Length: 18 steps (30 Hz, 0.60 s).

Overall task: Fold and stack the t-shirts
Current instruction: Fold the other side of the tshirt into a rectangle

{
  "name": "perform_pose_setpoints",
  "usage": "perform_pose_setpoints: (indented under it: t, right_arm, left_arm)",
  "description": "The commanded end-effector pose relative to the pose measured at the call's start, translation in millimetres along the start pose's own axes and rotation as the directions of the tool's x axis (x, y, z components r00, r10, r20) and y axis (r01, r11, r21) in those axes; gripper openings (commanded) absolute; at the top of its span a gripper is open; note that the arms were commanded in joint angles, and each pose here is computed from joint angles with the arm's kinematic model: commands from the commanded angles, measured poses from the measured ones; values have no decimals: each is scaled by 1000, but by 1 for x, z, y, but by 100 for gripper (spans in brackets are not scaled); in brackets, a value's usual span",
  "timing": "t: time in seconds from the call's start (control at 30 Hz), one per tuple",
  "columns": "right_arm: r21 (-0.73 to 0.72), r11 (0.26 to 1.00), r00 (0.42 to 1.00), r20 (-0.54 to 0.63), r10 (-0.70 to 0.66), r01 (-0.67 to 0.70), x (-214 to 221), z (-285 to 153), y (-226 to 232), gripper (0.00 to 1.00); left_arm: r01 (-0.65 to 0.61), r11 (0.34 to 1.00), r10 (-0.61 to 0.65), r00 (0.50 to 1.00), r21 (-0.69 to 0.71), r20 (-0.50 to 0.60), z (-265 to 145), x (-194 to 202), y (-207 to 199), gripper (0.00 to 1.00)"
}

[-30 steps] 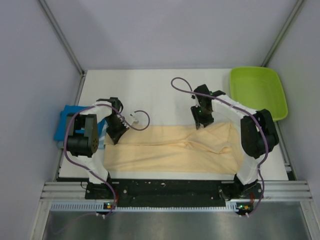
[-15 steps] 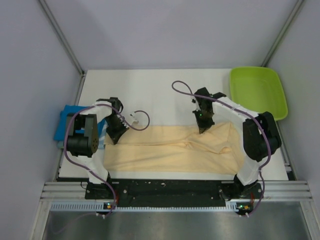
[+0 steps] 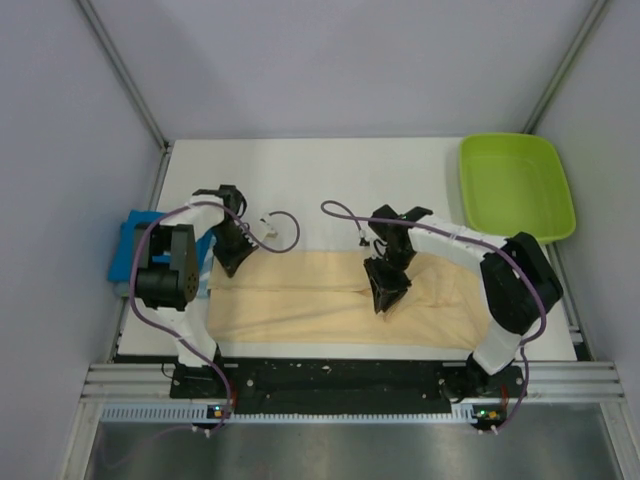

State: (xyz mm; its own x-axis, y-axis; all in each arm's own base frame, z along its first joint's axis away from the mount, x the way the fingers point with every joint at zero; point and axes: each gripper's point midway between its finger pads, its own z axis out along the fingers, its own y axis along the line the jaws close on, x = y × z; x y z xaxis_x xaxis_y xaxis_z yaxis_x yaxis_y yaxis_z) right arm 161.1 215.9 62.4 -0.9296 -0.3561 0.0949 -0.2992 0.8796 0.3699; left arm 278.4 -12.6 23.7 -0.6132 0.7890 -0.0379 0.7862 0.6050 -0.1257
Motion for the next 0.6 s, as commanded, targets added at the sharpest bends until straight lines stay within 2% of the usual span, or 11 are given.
perform_pose_setpoints:
  t: [0.0, 0.13, 0.2, 0.23, 0.3, 0.37, 0.4, 0.47, 0.53, 0.57]
  right_arm:
    - [-178, 983, 999, 9, -46, 47, 8, -17, 42, 29]
    - [-322, 926, 980, 49, -191, 197, 27, -42, 74, 35]
    - [-309, 922, 972, 103, -210, 232, 27, -58, 77, 38]
    - [-240, 947, 969, 174, -174, 213, 12, -69, 65, 40]
    - [-202, 978, 961, 278, 3, 56, -15, -90, 34, 41]
    - [-135, 984, 914, 371, 163, -121, -40, -102, -19, 37]
    - [-106, 979, 892, 405, 202, -173, -48, -104, -40, 37]
    - [-101, 961, 851, 448, 275, -257, -60, -106, -72, 28]
    - [-96, 937, 807, 483, 339, -337, -66, -107, -102, 7]
    - [-83, 929, 792, 497, 353, -362, -66, -107, -112, 0]
  left_arm:
    - [-20, 999, 22, 999, -42, 37, -13, -13, 12, 2]
    - [-35, 998, 39, 996, -57, 76, -27, -26, 15, 6]
    - [-64, 996, 71, 990, -61, 121, -40, -41, 11, 13]
    - [-88, 994, 98, 983, -64, 157, -49, -53, 6, 18]
    - [-176, 983, 185, 954, -57, 237, -68, -84, -19, 26]
    - [-294, 954, 297, 899, -59, 320, -87, -116, -54, 35]
    - [-361, 930, 360, 859, -67, 363, -97, -132, -76, 40]
    - [-480, 875, 451, 769, -57, 453, -107, -161, -124, 46]
    - [-568, 822, 497, 686, -36, 532, -108, -186, -171, 48]
    - [-597, 802, 505, 655, -25, 562, -106, -198, -193, 48]
